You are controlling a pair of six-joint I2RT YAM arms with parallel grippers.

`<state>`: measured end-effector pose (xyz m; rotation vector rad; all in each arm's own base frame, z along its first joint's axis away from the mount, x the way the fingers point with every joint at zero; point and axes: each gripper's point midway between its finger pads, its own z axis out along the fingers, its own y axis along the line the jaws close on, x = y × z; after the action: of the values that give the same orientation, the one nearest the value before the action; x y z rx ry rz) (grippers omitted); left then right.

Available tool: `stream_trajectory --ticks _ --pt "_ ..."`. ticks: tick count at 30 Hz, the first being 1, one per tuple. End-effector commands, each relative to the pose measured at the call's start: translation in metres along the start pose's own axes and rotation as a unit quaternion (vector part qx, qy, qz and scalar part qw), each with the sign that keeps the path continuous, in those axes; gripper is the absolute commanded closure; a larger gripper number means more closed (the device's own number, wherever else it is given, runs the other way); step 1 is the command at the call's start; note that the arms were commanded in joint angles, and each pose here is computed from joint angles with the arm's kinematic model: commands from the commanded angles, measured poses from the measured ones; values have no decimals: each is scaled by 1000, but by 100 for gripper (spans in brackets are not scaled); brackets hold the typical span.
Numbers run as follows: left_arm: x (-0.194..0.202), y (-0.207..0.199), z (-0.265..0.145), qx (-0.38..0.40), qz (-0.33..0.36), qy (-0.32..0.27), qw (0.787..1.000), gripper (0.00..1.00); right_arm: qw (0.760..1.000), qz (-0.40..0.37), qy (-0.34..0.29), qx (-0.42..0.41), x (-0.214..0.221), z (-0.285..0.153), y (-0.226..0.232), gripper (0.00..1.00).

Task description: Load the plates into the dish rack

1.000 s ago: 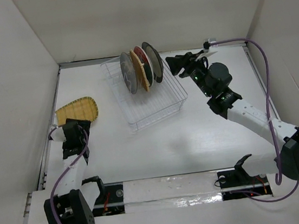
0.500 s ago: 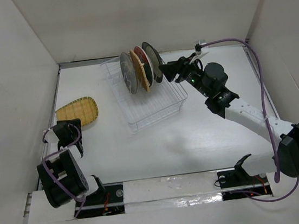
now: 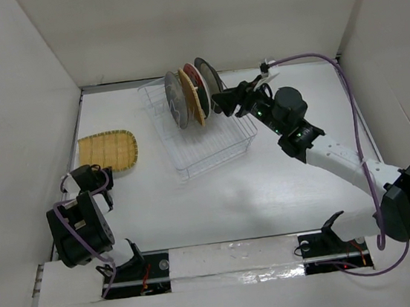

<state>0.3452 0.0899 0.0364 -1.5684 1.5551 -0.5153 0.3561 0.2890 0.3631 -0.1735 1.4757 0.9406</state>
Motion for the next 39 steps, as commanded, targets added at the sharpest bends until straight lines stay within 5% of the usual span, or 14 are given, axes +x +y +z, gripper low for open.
stream_trajectory --ticks 1,5,6,9,15,16,20,23,34,39 --pt "-7 -24 1 42 9 -7 999 100 999 -14 -40 -28 -39 -7 24 39" --pt "-5 -29 -12 72 12 -7 997 100 998 -14 -39 -51 -41 -12 37 39" --pt "-3 -28 -18 82 15 -8 997 100 998 -15 -37 -55 -42 -12 39 46" --pt "-7 -44 -40 122 33 -20 992 100 996 -19 -18 -85 -34 -9 54 100" --pt "-21 -79 -97 192 74 -64 977 100 990 -24 43 -133 11 9 89 100" --pt "-25 -93 -114 221 81 -76 969 100 989 -24 45 -138 12 12 94 95" --pt "-29 -114 -152 249 143 -93 953 100 986 -28 78 -146 36 25 104 22" --pt "-22 -138 -188 296 177 -78 935 100 982 -32 99 -157 50 35 113 7" --pt "43 -199 -282 463 281 91 836 100 982 -78 121 -125 52 77 92 0" --pt "63 -202 -304 512 291 143 795 100 972 -64 148 -173 57 67 96 1"
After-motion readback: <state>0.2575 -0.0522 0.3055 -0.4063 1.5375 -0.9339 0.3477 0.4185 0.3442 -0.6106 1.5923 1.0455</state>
